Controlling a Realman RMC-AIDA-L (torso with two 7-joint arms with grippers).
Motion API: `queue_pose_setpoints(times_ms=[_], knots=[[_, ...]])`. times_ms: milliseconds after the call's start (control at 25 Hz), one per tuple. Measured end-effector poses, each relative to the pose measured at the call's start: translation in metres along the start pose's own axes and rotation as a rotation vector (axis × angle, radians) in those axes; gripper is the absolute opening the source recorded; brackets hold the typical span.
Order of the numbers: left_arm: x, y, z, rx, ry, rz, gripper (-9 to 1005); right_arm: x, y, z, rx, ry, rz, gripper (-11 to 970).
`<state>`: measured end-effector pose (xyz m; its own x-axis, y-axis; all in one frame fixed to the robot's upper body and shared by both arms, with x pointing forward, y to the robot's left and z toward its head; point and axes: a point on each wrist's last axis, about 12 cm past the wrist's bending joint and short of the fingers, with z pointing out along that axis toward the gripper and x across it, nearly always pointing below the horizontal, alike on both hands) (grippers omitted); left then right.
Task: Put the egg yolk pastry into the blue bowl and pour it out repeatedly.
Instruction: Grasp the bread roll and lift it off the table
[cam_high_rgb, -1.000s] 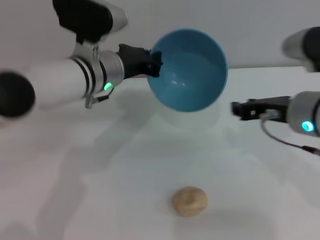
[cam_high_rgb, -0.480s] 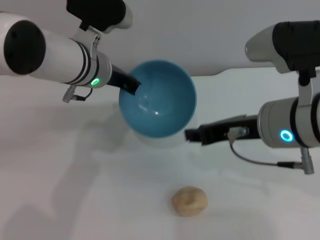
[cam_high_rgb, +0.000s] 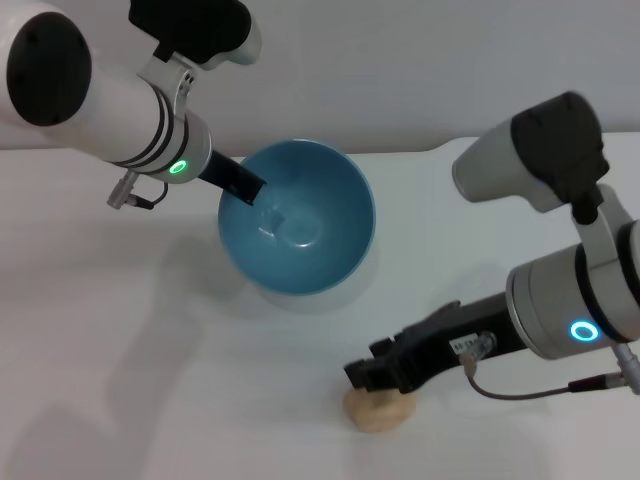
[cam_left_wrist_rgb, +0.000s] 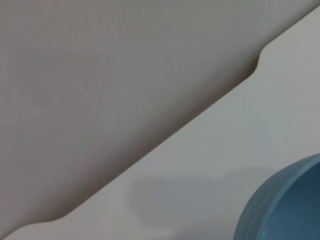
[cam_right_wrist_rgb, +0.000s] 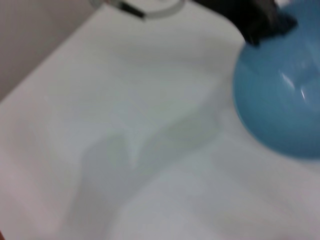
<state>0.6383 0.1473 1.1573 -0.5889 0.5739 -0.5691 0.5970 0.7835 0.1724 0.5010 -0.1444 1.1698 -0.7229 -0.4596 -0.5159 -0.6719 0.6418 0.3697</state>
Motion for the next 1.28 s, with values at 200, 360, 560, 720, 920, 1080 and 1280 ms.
queue_pose_setpoints(times_ms=[200,360,560,720,920,1080,1280], knots=[[0.0,-0.001,0.0,0.0,0.002,0.009,3,-0.005,-0.009,0.006,-0.015,0.108,0.013,338],[0.0,-0.002,0.0,0.001,0.003,0.017,2,-0.007,-0.003,0.01,-0.022,0.172,-0.072,338],[0.003,-0.001,0.0,0.003,0.021,0.017,3,-0.008,0.004,0.016,0.059,0.273,-0.171,410],[0.006,0.0,0.0,0.004,0.028,0.013,3,-0.008,-0.005,0.031,0.151,0.414,-0.15,514],[0.009,0.0,0.001,0.01,0.031,-0.005,3,-0.007,-0.002,0.038,0.271,0.489,-0.296,637],[0.012,0.0,0.001,0.016,0.038,-0.026,2,-0.005,-0.001,0.038,0.325,0.494,-0.432,633],[0.018,0.0,0.003,0.034,0.042,-0.083,2,-0.001,-0.002,0.041,0.321,0.486,-0.549,633]])
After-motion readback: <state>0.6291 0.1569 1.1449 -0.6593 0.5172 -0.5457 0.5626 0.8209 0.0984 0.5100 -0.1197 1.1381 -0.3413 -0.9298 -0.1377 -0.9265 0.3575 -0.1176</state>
